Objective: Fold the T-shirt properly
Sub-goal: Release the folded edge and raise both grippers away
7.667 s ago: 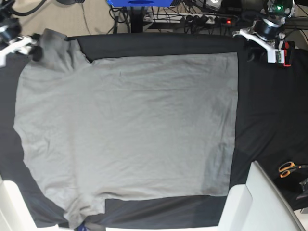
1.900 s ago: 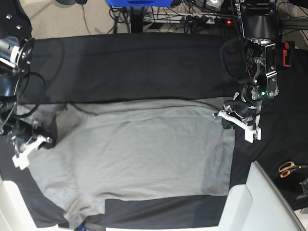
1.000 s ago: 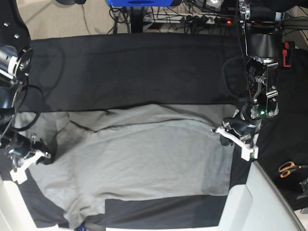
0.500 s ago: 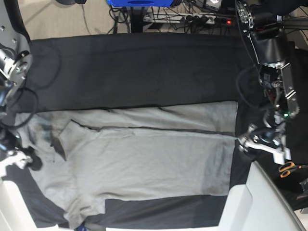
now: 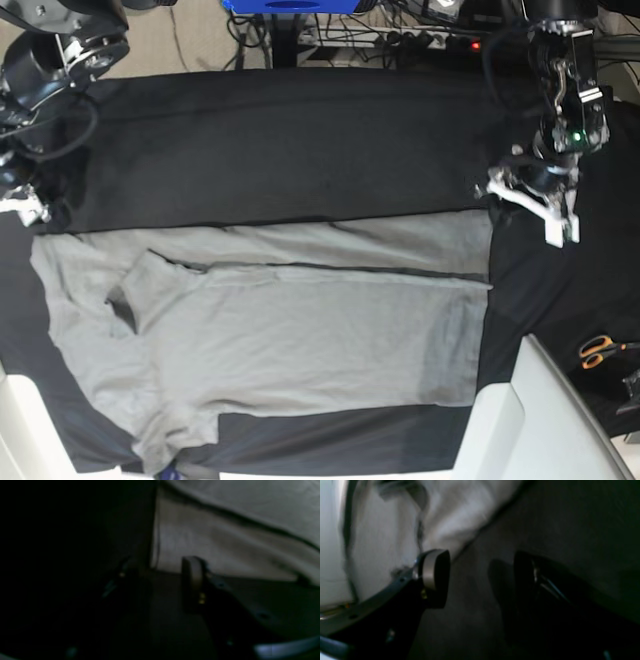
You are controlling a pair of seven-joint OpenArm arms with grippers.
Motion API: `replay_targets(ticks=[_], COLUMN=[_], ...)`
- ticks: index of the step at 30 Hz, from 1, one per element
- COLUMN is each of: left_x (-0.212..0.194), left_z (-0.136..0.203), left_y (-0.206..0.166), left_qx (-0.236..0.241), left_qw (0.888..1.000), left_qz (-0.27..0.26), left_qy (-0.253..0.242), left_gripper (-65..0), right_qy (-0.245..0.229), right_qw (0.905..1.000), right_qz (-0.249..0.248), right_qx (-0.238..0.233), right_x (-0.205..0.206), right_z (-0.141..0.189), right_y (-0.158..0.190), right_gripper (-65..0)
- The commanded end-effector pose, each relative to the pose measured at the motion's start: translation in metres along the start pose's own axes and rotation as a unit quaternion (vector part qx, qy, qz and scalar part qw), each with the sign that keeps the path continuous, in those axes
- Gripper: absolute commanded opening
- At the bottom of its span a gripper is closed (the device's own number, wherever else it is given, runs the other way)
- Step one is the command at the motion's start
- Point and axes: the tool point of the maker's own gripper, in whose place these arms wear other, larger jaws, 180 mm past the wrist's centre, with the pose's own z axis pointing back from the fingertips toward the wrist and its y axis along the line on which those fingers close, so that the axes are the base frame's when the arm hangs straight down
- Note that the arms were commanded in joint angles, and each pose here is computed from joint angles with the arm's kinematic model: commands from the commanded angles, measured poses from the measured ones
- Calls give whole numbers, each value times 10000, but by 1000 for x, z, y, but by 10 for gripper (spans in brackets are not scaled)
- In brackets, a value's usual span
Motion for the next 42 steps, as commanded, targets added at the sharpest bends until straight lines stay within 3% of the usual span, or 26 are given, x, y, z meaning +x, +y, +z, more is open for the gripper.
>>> replay_targets(ticks=[1,4,8,10,13,30,32,36,42], left_x=[4,-21,-45,-51,-61,-65,-64,-61,-60], left_z=[3,6,5,4,7,8,7,7,6], left_y=[-4,-3,-2,0,3,3,2,2,2], left_qx=[-65,-36,5,24,57,61,56,48,46], left_qw=[9999,9998,9988,9984,9978,9975,9976,9978,9978], left_qz=[60,160,313,358,372,389,386,380,386], left_qy=[-118,128,371,446,554,589,575,547,538], left_gripper=[-446,-484,-487,-487,-487,-487,-487,-487,-487], right_qy=[-201,-49,70,0,-144,-874,-887,-750,-644], right_qw=[9997,9992,9969,9956,9950,9858,9853,9882,9904], right_qz=[-6,-320,-712,-846,-904,-1324,-1343,-1160,-988], right_qx=[136,223,318,392,394,550,574,666,725], right_x=[16,-1,-16,-17,-9,42,43,42,41], right_z=[-2,-13,-25,-31,-33,-48,-50,-58,-63], right_y=[6,-2,-8,-4,-6,-1,1,15,25], right_gripper=[-275,-275,-272,-239,-210,-212,-230,-330,-377])
